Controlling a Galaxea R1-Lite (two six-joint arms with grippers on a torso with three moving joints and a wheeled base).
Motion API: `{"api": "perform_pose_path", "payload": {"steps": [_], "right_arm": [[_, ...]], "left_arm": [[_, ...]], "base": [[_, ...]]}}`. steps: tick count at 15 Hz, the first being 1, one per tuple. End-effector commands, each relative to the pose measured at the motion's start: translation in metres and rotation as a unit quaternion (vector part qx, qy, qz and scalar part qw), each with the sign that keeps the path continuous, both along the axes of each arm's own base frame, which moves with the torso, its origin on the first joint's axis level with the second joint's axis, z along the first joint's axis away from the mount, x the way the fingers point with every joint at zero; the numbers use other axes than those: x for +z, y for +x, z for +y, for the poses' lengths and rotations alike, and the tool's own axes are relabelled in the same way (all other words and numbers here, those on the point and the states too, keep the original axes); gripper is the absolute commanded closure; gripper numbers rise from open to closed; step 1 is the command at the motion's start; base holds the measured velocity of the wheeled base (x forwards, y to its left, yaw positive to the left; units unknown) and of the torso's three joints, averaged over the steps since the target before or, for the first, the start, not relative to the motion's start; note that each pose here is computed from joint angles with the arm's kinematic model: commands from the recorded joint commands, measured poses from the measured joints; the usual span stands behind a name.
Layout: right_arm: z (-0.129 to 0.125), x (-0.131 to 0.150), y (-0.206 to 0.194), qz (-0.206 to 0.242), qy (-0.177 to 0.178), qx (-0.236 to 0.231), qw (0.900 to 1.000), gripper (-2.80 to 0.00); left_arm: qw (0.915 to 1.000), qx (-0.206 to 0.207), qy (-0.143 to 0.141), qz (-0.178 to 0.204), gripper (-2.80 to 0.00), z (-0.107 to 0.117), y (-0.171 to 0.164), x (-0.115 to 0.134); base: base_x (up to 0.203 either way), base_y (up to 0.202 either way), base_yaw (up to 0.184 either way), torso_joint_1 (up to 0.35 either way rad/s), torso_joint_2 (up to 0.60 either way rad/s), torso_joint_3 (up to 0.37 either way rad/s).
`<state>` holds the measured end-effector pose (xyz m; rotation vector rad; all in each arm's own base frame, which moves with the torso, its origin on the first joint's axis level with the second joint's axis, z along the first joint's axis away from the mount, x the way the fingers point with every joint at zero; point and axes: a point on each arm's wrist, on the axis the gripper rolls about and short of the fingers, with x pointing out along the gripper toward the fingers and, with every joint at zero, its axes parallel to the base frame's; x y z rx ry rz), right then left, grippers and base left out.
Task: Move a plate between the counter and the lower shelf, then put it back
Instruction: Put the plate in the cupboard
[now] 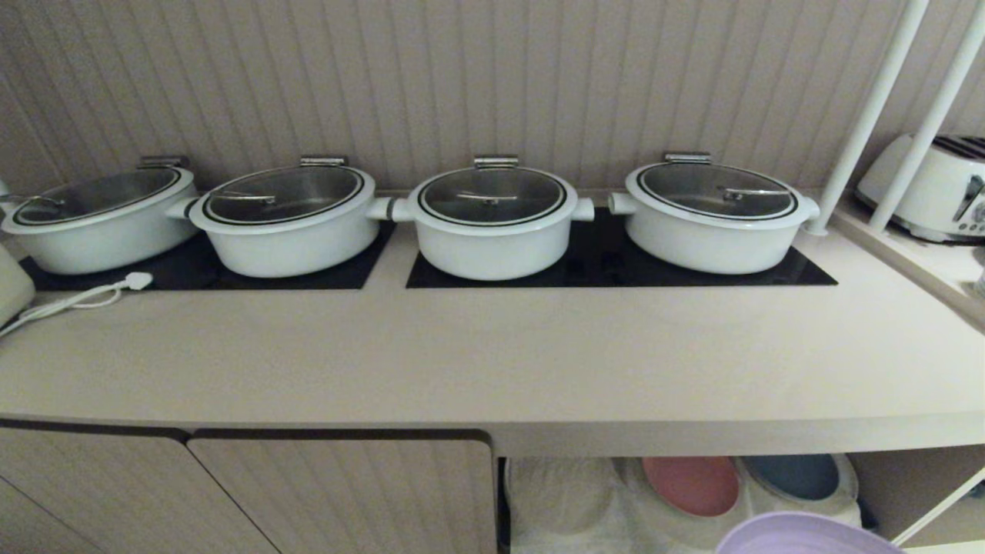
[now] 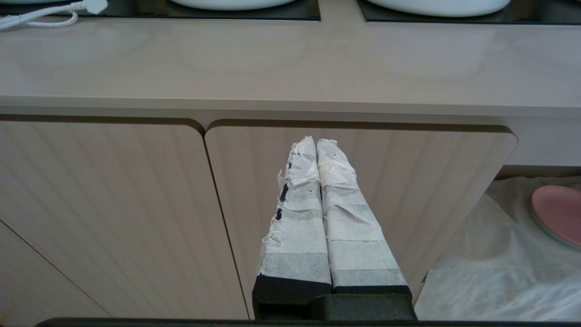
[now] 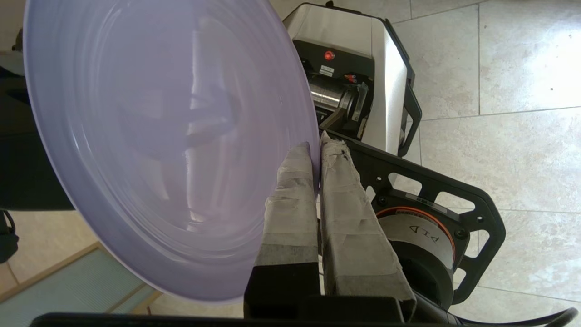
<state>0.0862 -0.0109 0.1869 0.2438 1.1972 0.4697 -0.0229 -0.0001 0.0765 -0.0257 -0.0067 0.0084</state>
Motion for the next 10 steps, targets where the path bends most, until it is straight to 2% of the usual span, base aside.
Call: {"api": "perform_pose_path", "payload": {"steps": [1, 6, 10], "right_arm": [[-0.0003, -0.0002, -0.0002, 0.003, 0.003, -0.002, 1.0, 0.0], [-0.0005, 0.0, 0.0003, 0.002, 0.002, -0.002, 1.0, 0.0], [-0.0004, 0.0005, 0.0002, 0.001, 0.002, -0.002, 1.0, 0.0]], "left_arm": [[1.0, 0.0, 0.0, 0.0, 0.0, 0.0, 0.0001, 0.0001], [1.0, 0.0, 0.0, 0.0, 0.0, 0.0, 0.0001, 0.0001], [1.0, 0.0, 0.0, 0.0, 0.0, 0.0, 0.0001, 0.0001]], "base": [[0.0, 0.0, 0.0, 0.0, 0.0, 0.0], [0.0, 0.0, 0.0, -0.01, 0.01, 0.013], [0.0, 0.0, 0.0, -0.142, 0.32, 0.164]]}}
